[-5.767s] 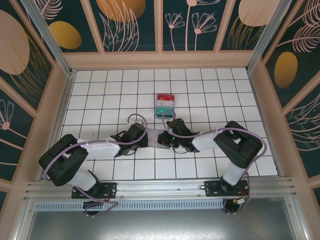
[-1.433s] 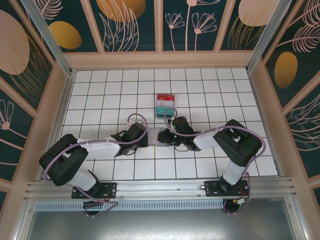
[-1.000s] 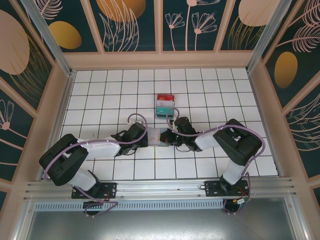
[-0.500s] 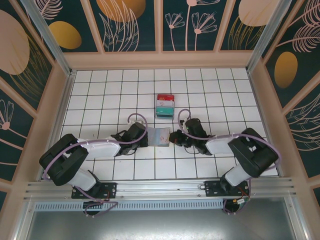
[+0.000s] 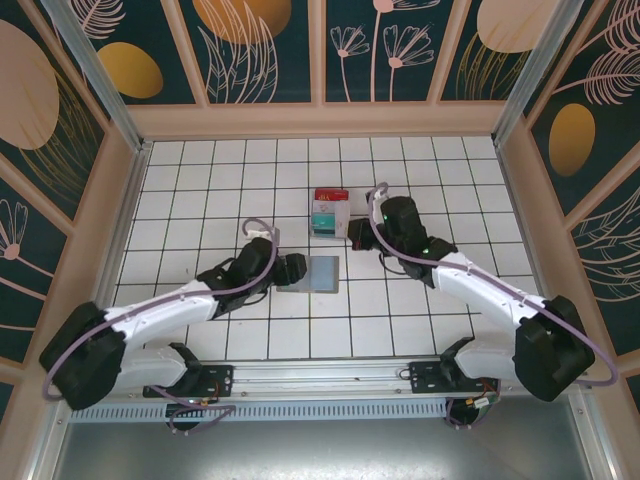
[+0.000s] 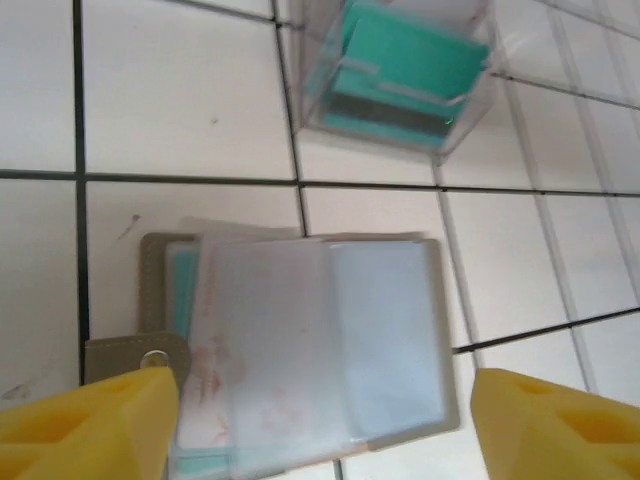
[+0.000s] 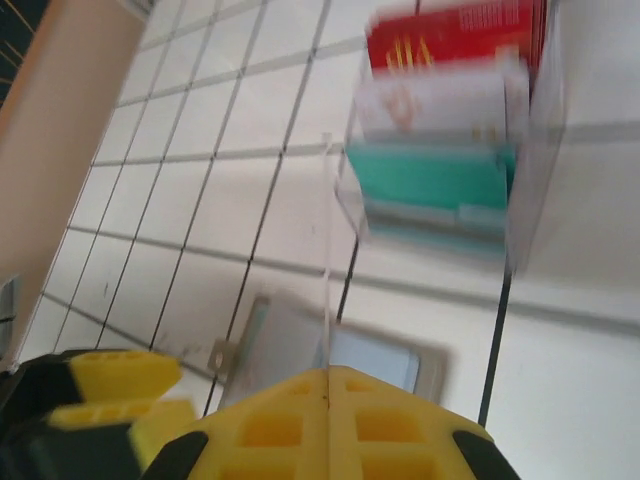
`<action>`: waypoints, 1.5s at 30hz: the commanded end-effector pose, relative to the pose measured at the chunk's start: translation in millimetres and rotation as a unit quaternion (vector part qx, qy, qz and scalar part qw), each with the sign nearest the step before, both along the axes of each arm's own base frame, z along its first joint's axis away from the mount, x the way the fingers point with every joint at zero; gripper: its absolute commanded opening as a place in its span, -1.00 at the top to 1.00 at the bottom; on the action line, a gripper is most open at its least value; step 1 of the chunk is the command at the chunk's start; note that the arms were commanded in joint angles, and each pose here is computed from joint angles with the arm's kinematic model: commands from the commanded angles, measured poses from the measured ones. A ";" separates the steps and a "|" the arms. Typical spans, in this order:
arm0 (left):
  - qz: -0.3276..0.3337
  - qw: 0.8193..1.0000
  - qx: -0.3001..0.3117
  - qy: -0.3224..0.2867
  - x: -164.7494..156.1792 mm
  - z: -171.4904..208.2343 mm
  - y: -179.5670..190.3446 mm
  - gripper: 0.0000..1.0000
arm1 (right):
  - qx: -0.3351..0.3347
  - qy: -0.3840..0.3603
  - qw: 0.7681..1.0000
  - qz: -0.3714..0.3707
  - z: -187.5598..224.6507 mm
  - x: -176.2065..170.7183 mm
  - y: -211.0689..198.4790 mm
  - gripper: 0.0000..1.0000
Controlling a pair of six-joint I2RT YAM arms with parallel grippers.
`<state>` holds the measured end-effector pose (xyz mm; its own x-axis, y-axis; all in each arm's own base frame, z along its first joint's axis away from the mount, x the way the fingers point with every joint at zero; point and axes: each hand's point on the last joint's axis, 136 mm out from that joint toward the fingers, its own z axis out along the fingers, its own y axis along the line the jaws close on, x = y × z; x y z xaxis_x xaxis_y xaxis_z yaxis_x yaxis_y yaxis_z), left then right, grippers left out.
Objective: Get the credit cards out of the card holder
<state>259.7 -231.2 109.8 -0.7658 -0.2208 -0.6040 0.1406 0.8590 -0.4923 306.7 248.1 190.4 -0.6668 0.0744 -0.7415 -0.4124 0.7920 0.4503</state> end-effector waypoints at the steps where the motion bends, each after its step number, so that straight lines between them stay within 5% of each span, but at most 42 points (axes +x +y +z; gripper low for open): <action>1: 0.013 0.999 -0.006 -0.029 -3.0 10.6 13.9 -0.87 | -0.106 -0.093 0.989 0.035 18.3 11.6 -1.8 1.00; 11: 0.066 0.990 -0.050 -0.117 -15.9 44.9 55.5 -0.97 | -0.383 -0.137 0.906 0.115 -8.9 59.5 24.5 1.00; 16: 0.116 0.979 -0.076 -0.151 -19.1 57.3 80.1 -0.97 | -0.425 -0.173 0.875 0.151 -13.3 65.3 35.1 1.00; 21: 0.115 0.977 -0.079 -0.164 -23.4 59.1 85.2 -0.97 | -0.495 -0.229 0.814 0.201 -25.6 61.7 36.0 1.00; 25: 0.105 0.980 -0.069 -0.153 -23.8 51.5 81.6 -0.97 | -0.522 -0.239 0.787 0.226 -37.1 62.7 36.1 1.00; 45: 0.106 0.982 -0.061 -0.146 -27.8 43.2 86.2 -0.97 | -0.574 -0.196 0.762 0.225 -87.5 85.9 35.2 1.00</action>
<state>232.2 -149.6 156.4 -0.4963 -0.4391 -0.7489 0.1304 0.8151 -0.5644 381.8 281.7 97.4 -0.1278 -0.9473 -0.2938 -0.7097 0.2943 -0.6401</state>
